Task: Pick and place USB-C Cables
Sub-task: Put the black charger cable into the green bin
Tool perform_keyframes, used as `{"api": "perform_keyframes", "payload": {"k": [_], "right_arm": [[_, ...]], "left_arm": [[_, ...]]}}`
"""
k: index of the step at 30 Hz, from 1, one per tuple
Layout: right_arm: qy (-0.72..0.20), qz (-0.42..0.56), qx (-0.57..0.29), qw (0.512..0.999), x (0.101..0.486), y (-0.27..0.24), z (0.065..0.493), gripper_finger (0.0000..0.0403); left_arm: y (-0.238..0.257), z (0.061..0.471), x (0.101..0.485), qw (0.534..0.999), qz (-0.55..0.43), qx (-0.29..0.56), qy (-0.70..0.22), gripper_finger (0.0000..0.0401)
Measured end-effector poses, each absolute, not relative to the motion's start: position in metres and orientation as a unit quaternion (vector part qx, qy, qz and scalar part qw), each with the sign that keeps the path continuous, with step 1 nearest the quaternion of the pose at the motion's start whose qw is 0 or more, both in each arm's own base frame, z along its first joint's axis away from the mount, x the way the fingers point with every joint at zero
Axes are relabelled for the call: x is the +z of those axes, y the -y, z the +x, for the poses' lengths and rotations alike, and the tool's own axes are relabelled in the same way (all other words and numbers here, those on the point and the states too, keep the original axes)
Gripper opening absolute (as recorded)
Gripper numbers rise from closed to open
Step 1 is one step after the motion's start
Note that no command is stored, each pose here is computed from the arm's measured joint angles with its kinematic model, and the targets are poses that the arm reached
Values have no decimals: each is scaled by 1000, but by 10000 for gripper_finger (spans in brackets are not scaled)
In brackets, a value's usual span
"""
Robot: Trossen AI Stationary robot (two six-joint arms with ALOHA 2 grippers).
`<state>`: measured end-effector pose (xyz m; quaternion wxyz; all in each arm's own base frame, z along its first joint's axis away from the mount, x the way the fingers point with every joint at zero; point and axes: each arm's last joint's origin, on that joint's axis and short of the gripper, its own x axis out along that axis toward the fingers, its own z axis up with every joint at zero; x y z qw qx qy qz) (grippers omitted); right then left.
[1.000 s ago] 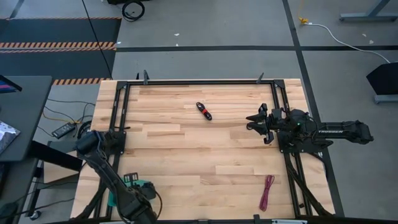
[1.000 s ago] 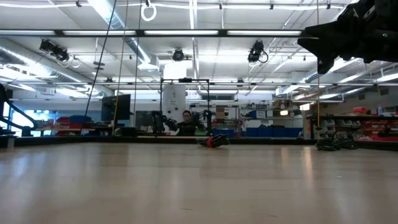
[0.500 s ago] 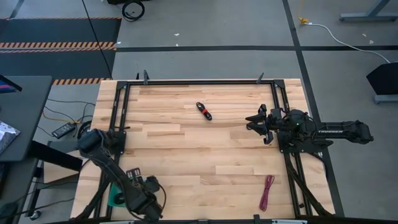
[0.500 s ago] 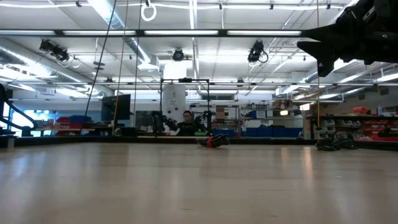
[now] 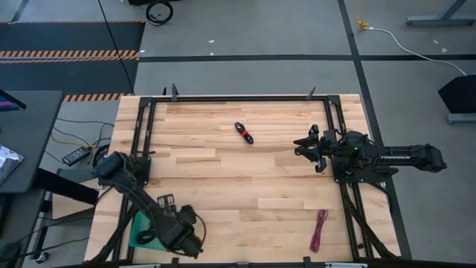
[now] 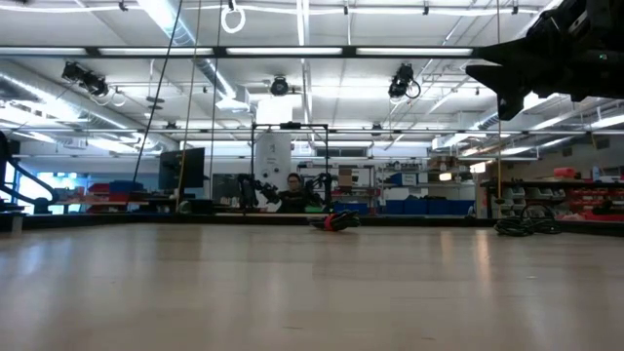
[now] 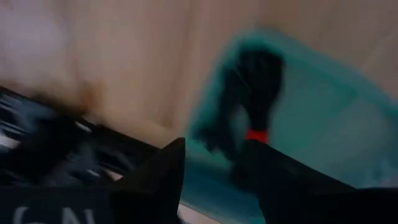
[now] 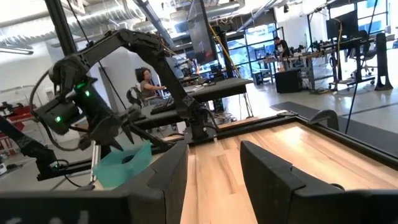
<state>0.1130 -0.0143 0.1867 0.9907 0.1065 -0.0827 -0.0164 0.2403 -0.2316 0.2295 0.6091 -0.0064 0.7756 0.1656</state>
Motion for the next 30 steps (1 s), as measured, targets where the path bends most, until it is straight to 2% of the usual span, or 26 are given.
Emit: {"api": "perform_keyframes", "payload": {"k": [7,13,19,25,30], "right_arm": [[70,110,-24,991,184,15,113,155],[-19,94,-93,991,182,19,117,155],[-85,59,-115,988,227,23,130,155],[-129,27,-127,983,283,32,160,155],[-207,15,-142,968,306,48,199,155]], "left_arm": [[195,280,242,683,71,180,-704,162],[149,330,241,759,27,241,-604,156],[130,379,252,868,76,263,-415,155],[119,405,264,905,91,233,-343,155],[116,415,266,925,56,176,-331,145]]}}
